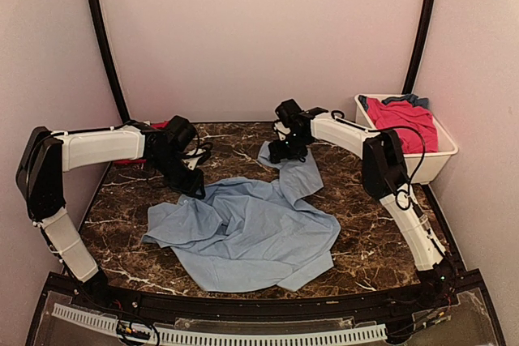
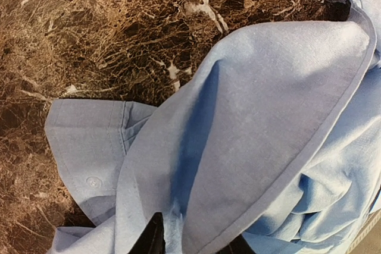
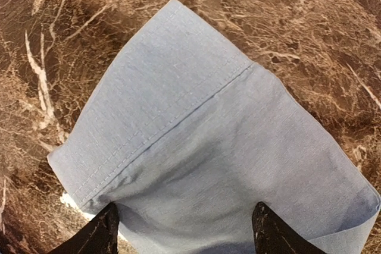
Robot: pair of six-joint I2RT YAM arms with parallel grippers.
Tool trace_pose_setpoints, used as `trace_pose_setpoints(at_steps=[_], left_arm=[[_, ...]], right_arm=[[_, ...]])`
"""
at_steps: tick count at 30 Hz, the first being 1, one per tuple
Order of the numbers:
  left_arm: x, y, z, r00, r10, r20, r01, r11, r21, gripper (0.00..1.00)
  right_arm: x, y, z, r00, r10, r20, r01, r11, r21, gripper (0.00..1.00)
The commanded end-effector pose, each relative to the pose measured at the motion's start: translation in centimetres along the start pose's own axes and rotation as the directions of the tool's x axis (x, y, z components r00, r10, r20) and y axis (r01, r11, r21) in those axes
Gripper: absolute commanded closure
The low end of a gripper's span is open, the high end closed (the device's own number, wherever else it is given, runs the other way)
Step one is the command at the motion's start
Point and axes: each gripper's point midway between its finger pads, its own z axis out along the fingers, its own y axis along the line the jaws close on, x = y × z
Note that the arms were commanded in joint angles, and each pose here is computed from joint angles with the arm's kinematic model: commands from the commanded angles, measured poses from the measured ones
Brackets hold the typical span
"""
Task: Fold and stack the mixed laundry pile
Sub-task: Adjust the crumpled shirt at the center of the board.
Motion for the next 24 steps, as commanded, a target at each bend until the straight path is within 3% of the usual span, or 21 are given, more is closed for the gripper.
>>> trace_pose_setpoints(at_steps=[1, 7, 9, 12, 13, 14, 15, 16, 20, 24], left_arm=[[0.5, -0.2, 0.1, 1.000, 0.004, -0.016, -0.004, 1.000, 0.004, 0.72], [0.5, -0.2, 0.1, 1.000, 0.005, -0.017, -0.005, 1.000, 0.003, 0.72], [0.6, -0.2, 0.1, 1.000, 0.003, -0.019, -0.003, 1.000, 0.008, 0.72], [0.6, -0.3, 0.2, 1.000, 0.002, -0.022, -0.002, 1.000, 0.012, 0.72], [0.6, -0.3, 0.2, 1.000, 0.003, -0.023, -0.002, 1.000, 0.012, 0.72], [0.6, -0.3, 0.2, 1.000, 0.002, -0.025, -0.001, 1.000, 0.011, 0.72], [0.7, -0.3, 0.2, 1.000, 0.001, -0.026, 0.000, 1.000, 0.012, 0.72], [0.7, -0.3, 0.3, 1.000, -0.001, -0.027, 0.001, 1.000, 0.014, 0.72], [0.8, -0.5, 0.4, 0.999, -0.007, -0.031, 0.008, 1.000, 0.025, 0.73], [0.5, -0.7, 0.5, 0.999, -0.014, -0.029, 0.015, 0.999, 0.035, 0.73]], right_arm=[[7.8, -3.4, 1.4, 0.966, -0.024, -0.257, 0.065, 0.986, 0.154, 0.28], [12.1, -4.3, 1.0, 0.929, -0.033, -0.369, 0.097, 0.983, 0.158, 0.29], [12.8, -4.7, 1.4, 0.917, -0.032, -0.398, 0.108, 0.980, 0.169, 0.33], [12.4, -4.2, 1.7, 0.916, -0.055, -0.396, 0.120, 0.983, 0.141, 0.55], [12.3, -4.1, 1.8, 0.917, -0.060, -0.395, 0.121, 0.984, 0.132, 0.65], [12.1, -4.0, 1.8, 0.919, -0.059, -0.390, 0.115, 0.986, 0.121, 0.82], [11.7, -3.9, 1.7, 0.923, -0.056, -0.380, 0.105, 0.989, 0.108, 0.90], [11.2, -3.6, 1.4, 0.930, -0.055, -0.364, 0.096, 0.991, 0.093, 1.00], [6.7, -1.5, -2.1, 0.975, -0.058, -0.216, 0.064, 0.998, 0.022, 1.00], [-0.1, 1.5, -9.6, 0.998, -0.054, 0.038, 0.057, 0.994, -0.089, 1.00]])
